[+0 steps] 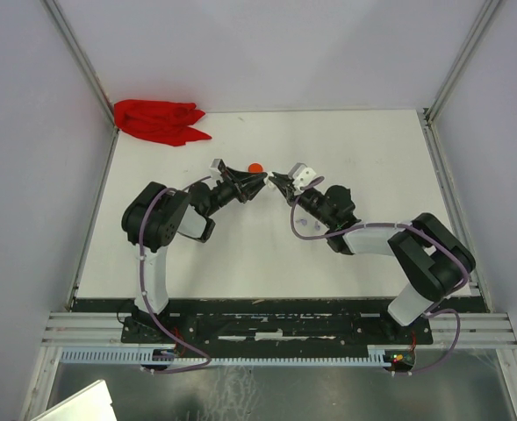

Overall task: Insert the wireless bluetooth earbuds into the charging case
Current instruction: Place the earbud in the charging case.

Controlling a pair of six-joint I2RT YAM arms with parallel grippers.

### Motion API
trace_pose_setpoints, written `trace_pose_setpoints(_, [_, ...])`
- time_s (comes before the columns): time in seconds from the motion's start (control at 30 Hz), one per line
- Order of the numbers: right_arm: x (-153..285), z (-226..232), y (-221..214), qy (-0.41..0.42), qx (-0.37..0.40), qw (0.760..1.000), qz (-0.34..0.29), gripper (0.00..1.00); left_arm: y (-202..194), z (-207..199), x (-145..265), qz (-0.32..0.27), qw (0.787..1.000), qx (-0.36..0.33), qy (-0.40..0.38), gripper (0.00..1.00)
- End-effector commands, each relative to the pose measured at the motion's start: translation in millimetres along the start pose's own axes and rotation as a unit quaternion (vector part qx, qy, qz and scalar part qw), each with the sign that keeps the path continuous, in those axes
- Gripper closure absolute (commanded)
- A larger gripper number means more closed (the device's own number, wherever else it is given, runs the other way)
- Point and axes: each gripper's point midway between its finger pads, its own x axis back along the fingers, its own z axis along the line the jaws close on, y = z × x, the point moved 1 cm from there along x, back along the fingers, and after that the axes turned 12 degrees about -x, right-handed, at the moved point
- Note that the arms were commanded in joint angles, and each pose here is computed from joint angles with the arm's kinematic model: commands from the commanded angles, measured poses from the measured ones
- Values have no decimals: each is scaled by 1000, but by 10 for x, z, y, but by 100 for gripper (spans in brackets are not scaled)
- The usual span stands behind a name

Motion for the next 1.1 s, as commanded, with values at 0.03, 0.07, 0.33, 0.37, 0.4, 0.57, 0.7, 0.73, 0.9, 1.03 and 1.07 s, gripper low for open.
trace_pose_setpoints(0.03, [-23,9,104,3,21,999,-30,99,-40,-456,-20,6,997,-28,-74,97])
trace_pose_setpoints(0.07, [-19,4,97,2,21,999,-29,99,-42,-459,-18,6,997,-27,-74,97])
trace_pose_setpoints(0.33, [-8,-19,-4,-5,25,999,-19,99,-46,-521,-11,7,996,-26,-84,97])
trace_pose_setpoints(0.37, [-7,-20,-19,-5,25,1000,-18,99,-49,-529,-10,8,996,-26,-85,97])
trace_pose_setpoints(0.4, [-7,-23,-34,-6,24,1000,-16,99,-50,-528,-11,8,996,-26,-84,97])
trace_pose_setpoints(0.57, [-3,-30,-58,-9,24,1000,-14,99,-46,-549,-6,7,996,-26,-87,97])
trace_pose_setpoints(0.7, [9,-40,-69,-13,26,1000,-13,99,-49,-569,-5,7,996,-26,-89,97])
trace_pose_setpoints(0.73, [13,-48,-72,-15,26,999,-12,99,-48,-573,-8,6,996,-27,-90,97])
trace_pose_setpoints(0.9, [29,-51,-95,-17,26,999,-8,99,-43,-593,-7,4,995,-26,-93,97])
trace_pose_setpoints(1.03, [42,-50,-108,-17,26,1000,-6,99,-27,-615,-14,2,995,-25,-96,97])
trace_pose_setpoints(1.07, [43,-47,-105,-17,26,1000,-6,99,-27,-623,-20,2,995,-25,-97,97])
